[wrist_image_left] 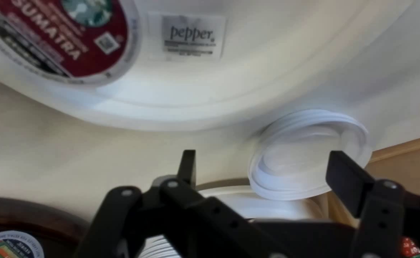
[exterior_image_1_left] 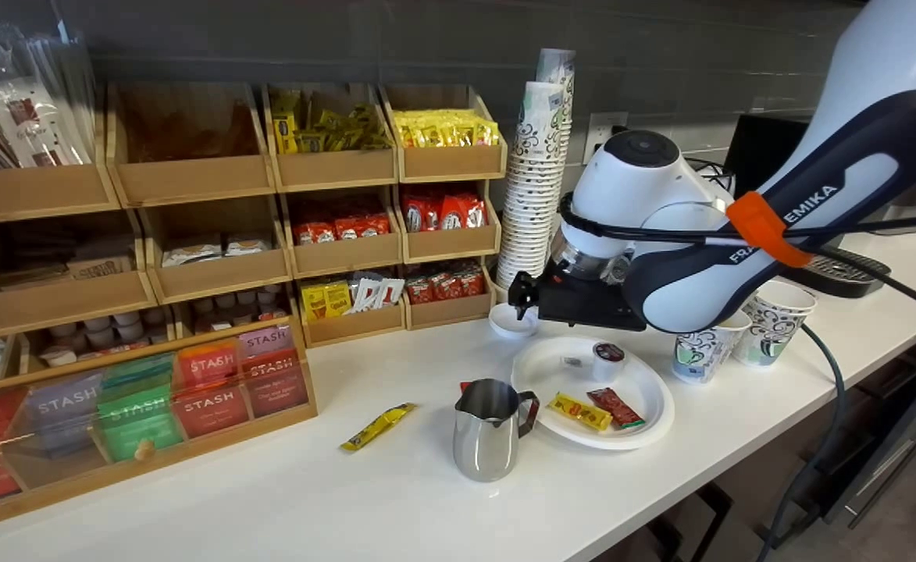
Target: Put the paper lids on the far right coffee cup
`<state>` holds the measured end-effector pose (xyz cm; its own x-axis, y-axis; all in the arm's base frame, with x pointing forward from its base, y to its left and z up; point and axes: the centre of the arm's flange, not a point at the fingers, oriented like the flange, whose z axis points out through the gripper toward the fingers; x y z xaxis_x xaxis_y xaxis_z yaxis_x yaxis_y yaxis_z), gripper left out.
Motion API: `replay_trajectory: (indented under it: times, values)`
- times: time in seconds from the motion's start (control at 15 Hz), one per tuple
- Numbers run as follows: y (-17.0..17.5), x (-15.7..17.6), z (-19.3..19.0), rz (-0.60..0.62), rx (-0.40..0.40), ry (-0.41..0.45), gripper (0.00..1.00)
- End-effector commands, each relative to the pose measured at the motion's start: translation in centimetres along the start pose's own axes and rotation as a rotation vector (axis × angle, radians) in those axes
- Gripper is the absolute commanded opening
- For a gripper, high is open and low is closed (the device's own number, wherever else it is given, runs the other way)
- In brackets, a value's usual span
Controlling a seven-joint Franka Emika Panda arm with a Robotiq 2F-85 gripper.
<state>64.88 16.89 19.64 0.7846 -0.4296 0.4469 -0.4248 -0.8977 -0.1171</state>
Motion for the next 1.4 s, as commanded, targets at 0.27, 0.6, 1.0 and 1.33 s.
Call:
replay_trajectory:
  times: [0.27,0.6,1.0,1.33]
  values:
    - [-1.1,1.4,3.5,0.104,-0.002,0.009,0.3]
    - [-1.3,1.6,2.6,0.107,0.006,-0.005,0.0]
    - [0.5,3.2,-6.7,0.047,0.137,-0.068,0.01]
    - [2.2,3.2,-14.8,-0.028,0.325,-0.214,0.01]
